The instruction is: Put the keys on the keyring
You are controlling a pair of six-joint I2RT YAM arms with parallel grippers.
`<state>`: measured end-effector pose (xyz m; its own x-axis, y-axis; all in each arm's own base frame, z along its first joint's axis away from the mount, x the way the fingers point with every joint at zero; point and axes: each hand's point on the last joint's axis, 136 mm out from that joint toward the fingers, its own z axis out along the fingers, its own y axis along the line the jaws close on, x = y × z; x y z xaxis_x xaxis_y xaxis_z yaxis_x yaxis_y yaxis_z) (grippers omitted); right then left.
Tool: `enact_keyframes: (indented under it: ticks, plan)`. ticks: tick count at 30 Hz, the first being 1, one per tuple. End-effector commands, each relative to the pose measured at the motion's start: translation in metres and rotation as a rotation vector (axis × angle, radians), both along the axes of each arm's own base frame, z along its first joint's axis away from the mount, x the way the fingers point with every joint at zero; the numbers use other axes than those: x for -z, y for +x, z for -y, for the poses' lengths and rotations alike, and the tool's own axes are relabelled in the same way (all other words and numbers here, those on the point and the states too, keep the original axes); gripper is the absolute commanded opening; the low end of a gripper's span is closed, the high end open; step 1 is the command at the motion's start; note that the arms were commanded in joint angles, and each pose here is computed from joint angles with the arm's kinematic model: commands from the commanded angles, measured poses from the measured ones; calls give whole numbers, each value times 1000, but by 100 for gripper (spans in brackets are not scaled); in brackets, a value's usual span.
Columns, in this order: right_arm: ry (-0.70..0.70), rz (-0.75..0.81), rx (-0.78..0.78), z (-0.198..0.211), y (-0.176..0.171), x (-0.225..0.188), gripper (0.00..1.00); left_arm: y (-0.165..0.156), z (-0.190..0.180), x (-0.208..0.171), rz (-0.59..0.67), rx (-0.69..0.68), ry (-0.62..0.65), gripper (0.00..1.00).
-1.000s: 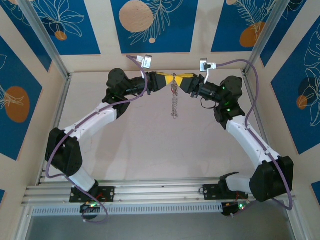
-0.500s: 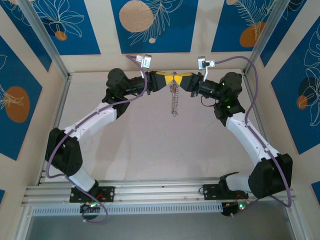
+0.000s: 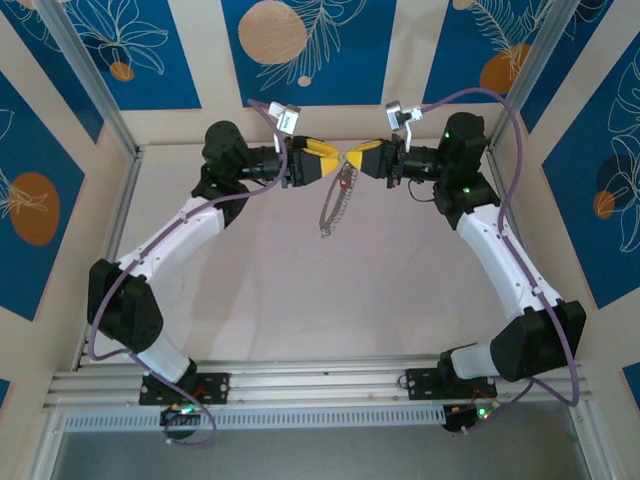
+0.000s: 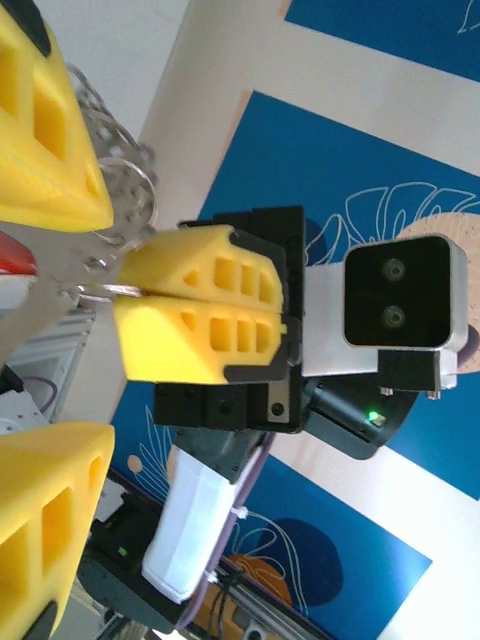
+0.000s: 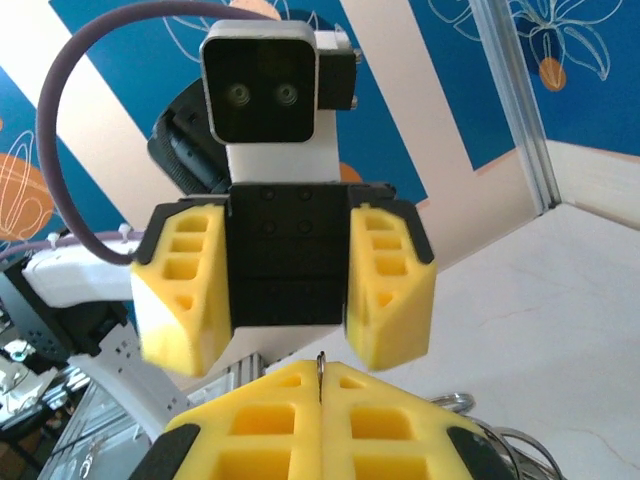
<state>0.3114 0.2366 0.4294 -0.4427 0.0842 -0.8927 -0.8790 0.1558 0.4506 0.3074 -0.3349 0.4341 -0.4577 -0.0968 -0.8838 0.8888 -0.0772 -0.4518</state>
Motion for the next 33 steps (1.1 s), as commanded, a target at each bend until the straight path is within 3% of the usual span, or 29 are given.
enact_keyframes:
  ticks: [1,7,13,33]
  plan:
    - [-29,-3,-78,1,-9,2,0,-12,-9,-9,80,18,47,54]
    - [-45,-18,-105,-1,-8,4,0,-12,-9,2,96,19,114,52]
    - [-47,-30,-108,-2,-6,7,0,-13,-7,5,92,31,130,44]
    - [-51,-30,-116,-11,-7,6,0,-14,6,8,94,43,124,42]
